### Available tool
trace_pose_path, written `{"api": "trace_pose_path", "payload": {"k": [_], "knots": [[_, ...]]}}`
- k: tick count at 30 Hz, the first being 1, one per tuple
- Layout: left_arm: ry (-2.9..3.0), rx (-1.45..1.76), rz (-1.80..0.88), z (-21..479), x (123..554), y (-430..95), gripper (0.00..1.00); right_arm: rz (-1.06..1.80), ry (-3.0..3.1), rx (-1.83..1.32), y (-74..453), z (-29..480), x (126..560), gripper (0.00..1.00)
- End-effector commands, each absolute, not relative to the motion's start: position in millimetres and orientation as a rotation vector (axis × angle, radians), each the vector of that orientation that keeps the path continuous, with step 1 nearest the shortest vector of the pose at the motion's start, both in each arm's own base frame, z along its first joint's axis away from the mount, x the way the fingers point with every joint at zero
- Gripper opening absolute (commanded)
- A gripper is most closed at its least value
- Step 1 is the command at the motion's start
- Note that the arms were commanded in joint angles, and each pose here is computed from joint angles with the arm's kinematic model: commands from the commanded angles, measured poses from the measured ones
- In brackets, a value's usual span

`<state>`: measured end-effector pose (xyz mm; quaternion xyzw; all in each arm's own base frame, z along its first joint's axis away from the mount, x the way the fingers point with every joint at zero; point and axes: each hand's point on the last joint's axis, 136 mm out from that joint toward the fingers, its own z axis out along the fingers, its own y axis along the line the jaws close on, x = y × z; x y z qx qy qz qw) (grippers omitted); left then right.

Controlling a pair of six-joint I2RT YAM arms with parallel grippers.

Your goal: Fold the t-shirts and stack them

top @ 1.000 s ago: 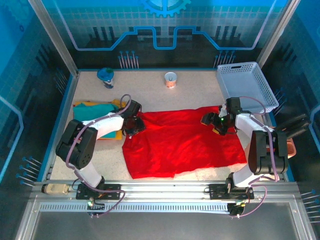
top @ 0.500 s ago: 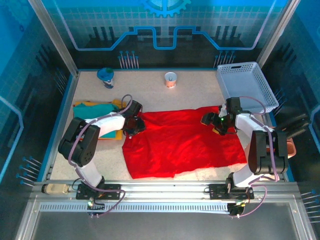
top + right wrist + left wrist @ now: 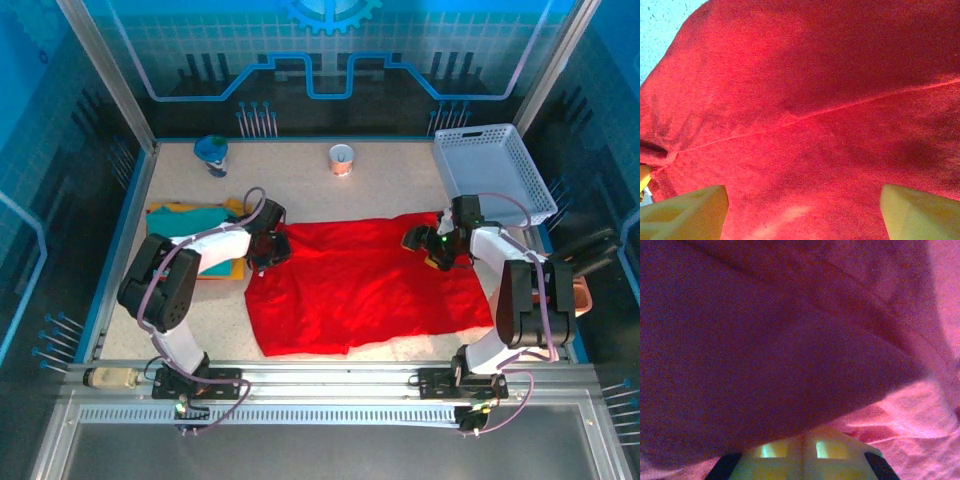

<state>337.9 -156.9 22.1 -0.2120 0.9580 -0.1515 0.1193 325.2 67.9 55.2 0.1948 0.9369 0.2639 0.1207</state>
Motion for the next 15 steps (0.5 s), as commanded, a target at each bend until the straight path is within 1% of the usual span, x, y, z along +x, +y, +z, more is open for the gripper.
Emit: {"api": "trace_pose_path", "payload": {"k": [1,8,15], "knots": [[2.785,-0.570,-0.418,40.5,339.2,-155.8,0.00,0.795,2.753,0.560,70.6,50.0,322.0,0.80],[2.801,-0.529,-0.399,53.3,326.6,-158.6,0.00,0.797,2.753,0.560,70.7,50.6,320.7,0.80],[2.856,-0.509,-0.424,66.7,293.3,-177.1,0.00,0.795,2.748,0.558,70.4,51.2,319.2,0.80]]}}
